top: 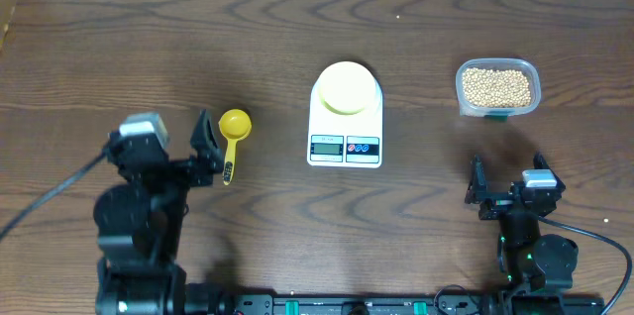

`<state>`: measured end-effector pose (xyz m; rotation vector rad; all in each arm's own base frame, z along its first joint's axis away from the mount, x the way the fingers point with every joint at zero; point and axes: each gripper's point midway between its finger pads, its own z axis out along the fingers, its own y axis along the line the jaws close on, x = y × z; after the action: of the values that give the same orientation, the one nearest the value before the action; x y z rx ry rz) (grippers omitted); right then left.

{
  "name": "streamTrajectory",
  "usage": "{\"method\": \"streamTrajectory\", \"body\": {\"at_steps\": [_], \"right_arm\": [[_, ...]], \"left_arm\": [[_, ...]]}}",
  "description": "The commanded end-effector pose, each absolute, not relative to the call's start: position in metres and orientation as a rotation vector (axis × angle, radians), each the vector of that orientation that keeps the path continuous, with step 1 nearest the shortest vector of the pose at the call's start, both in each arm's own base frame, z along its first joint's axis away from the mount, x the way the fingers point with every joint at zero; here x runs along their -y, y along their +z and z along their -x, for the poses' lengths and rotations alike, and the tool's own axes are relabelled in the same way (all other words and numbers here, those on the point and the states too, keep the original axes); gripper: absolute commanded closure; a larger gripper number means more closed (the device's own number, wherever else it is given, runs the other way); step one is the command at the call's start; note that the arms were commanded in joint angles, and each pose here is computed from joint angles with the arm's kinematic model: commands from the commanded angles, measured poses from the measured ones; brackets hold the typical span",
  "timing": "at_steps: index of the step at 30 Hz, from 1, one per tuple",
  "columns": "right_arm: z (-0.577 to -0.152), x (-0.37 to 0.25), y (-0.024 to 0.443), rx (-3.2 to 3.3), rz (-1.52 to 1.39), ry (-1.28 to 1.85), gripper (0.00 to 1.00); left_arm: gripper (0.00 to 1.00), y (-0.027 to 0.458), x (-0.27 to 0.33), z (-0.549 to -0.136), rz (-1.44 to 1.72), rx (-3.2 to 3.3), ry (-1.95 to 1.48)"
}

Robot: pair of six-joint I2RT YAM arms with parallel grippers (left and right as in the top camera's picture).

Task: Scoop item into bowl and weigh 50g on scale
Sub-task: 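Raise the left arm and move the left gripper over the yellow scoop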

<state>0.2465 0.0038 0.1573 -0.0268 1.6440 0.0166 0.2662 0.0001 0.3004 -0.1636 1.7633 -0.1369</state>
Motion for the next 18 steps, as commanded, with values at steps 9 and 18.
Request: {"method": "streamTrajectory", "body": {"at_steps": [9,18], "right_arm": [[-0.246,-0.003,0.157,-1.643,0.025,0.015,0.01],[-0.246,-0.003,0.157,-1.642,0.025,0.015,0.01]], "left_arm": [[0.14,0.334,-0.015,-0.310,0.191,-1.933,-0.071],[0.14,0.328,-0.023,-0.349,0.216,-2.095,-0.106]]}}
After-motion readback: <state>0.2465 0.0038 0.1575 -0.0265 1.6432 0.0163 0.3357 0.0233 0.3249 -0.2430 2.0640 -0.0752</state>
